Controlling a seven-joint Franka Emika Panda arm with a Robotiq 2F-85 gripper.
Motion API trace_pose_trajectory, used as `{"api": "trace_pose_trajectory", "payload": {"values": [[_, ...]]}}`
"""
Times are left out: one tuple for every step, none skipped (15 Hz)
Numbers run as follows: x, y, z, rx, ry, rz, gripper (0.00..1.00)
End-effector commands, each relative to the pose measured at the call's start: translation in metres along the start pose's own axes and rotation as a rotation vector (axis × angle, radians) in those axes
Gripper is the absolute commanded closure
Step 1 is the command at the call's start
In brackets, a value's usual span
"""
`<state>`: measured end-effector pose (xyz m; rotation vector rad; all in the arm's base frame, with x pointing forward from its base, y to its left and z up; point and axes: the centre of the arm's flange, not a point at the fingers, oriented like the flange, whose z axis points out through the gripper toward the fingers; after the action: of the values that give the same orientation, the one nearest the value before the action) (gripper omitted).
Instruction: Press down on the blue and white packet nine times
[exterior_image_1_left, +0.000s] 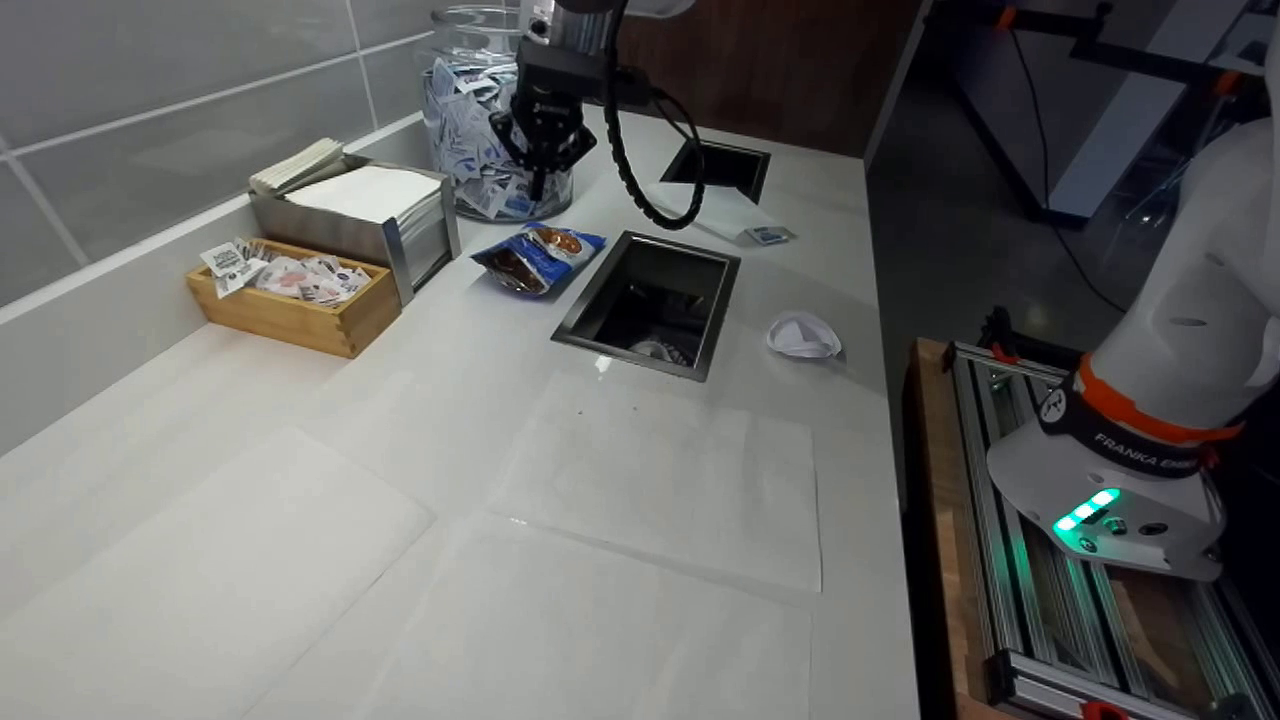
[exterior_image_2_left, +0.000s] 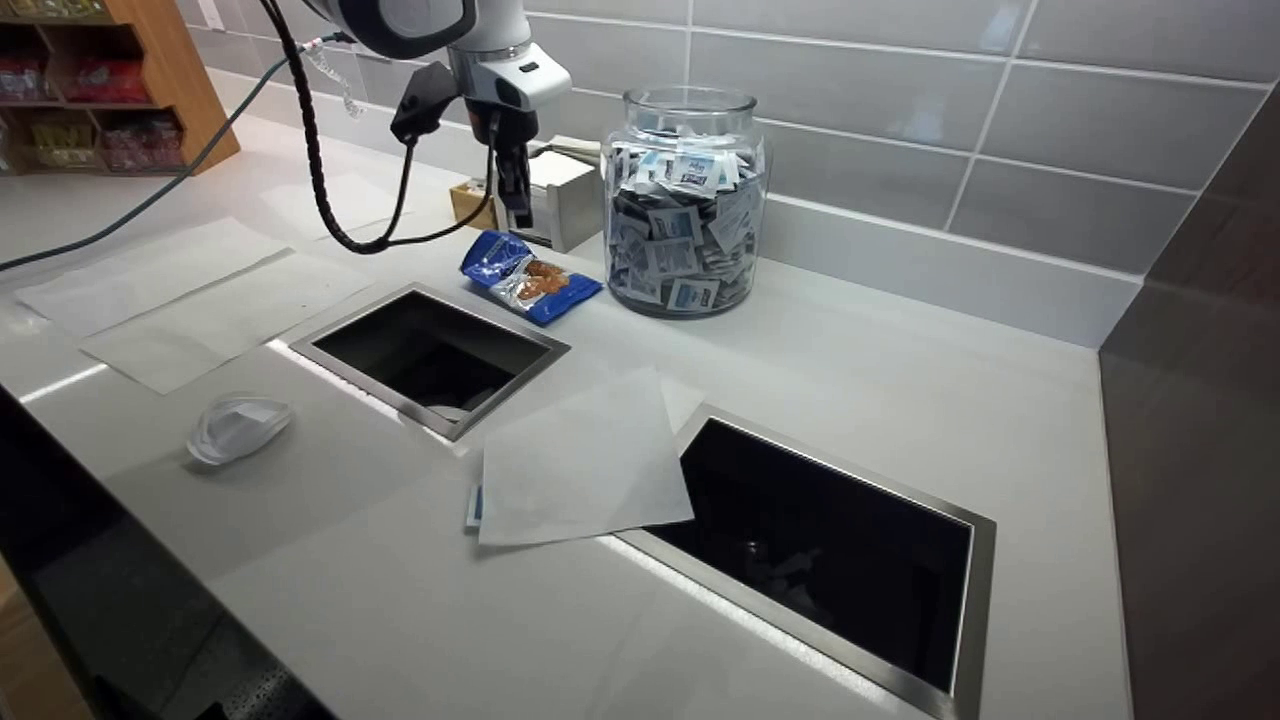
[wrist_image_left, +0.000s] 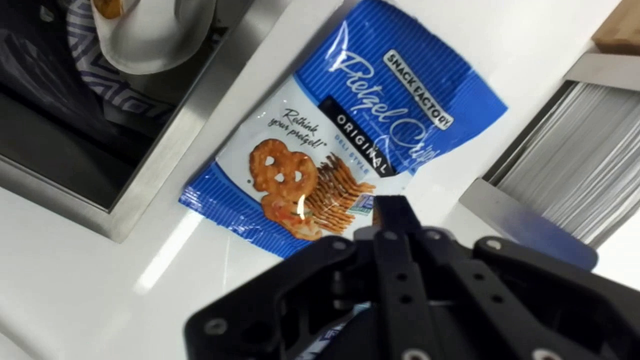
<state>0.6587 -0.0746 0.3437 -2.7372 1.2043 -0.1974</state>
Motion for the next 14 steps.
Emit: {"api": "trace_pose_trajectory", "payload": {"values": [[-0.002, 0.023, 0.02, -0.025, -0.013, 0.047, 1.0], [-0.002, 0.027, 0.026, -0.033, -0.025, 0.053, 1.0], [-0.001, 0.031, 0.033, -0.044, -0.037, 0.059, 1.0], [-0.001, 0.034, 0.039, -0.049, -0.047, 0.064, 1.0], [0.0, 0.037, 0.045, -0.056, -0.056, 0.067, 1.0], [0.0, 0.038, 0.051, -0.062, -0.062, 0.064, 1.0], [0.003, 0.039, 0.057, -0.056, -0.071, 0.056, 1.0], [0.005, 0.039, 0.063, -0.061, -0.075, 0.054, 1.0], [0.006, 0.039, 0.067, -0.067, -0.079, 0.054, 1.0], [0.007, 0.038, 0.071, -0.075, -0.081, 0.054, 1.0], [0.007, 0.038, 0.075, -0.081, -0.088, 0.053, 1.0], [0.007, 0.038, 0.082, -0.091, -0.103, 0.049, 1.0], [0.009, 0.039, 0.088, -0.096, -0.101, 0.043, 1.0], [0.008, 0.04, 0.094, -0.104, -0.11, 0.044, 1.0]]}}
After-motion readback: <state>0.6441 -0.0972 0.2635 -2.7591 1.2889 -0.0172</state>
